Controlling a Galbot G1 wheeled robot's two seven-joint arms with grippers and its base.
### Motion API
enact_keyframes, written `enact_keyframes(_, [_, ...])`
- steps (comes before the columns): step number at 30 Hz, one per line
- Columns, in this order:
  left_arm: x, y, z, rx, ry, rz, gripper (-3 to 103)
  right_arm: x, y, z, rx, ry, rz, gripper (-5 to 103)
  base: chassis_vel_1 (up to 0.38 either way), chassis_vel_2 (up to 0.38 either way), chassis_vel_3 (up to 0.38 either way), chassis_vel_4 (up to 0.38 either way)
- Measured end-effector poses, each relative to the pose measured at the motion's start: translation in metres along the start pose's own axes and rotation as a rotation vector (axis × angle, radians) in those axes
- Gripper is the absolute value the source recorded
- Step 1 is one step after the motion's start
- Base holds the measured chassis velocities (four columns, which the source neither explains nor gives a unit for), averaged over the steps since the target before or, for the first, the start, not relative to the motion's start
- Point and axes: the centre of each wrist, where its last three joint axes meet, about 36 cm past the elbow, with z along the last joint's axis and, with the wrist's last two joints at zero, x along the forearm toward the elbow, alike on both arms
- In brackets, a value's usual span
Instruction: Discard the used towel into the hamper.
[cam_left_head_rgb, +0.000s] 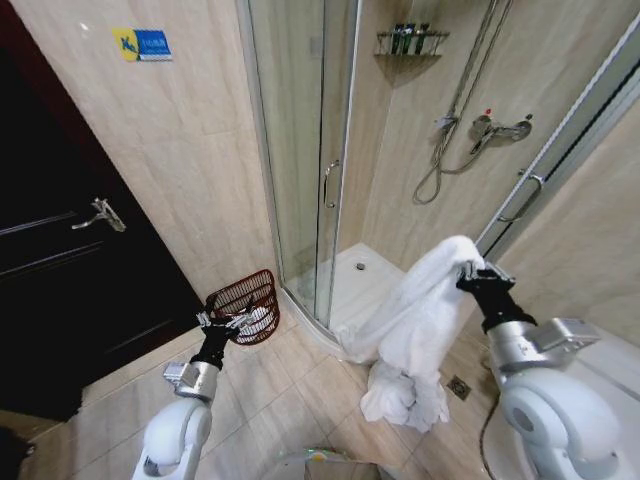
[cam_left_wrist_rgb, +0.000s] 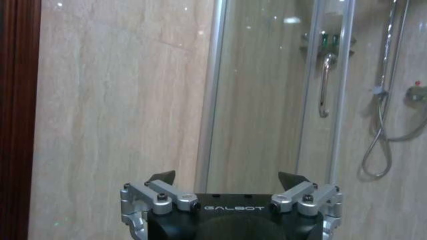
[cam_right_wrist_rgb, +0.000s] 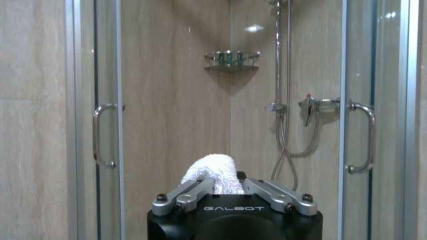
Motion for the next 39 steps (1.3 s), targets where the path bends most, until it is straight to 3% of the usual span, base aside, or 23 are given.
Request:
enact_keyframes(6, [-0.007, 0.005, -0.01, -0.002, -0.023, 0.021, 100, 0.023, 0.008, 0.022, -0.005, 0.046, 0.022, 4, 0.0, 0.0, 0.0, 0.0])
enact_keyframes(18, [-0.004, 0.009, -0.007, 0.022, -0.018, 0.014, 100, 0.021, 0.022, 0.024, 0.001, 0.068, 0.025, 4, 0.0, 0.0, 0.0, 0.0])
enact_keyframes(39, [-0.001, 0.01, -0.008, 0.02, 0.008, 0.001, 100, 0.02, 0.025, 0.025, 0.002, 0.056, 0.023, 4, 0.07, -0.064, -0.068, 0.079])
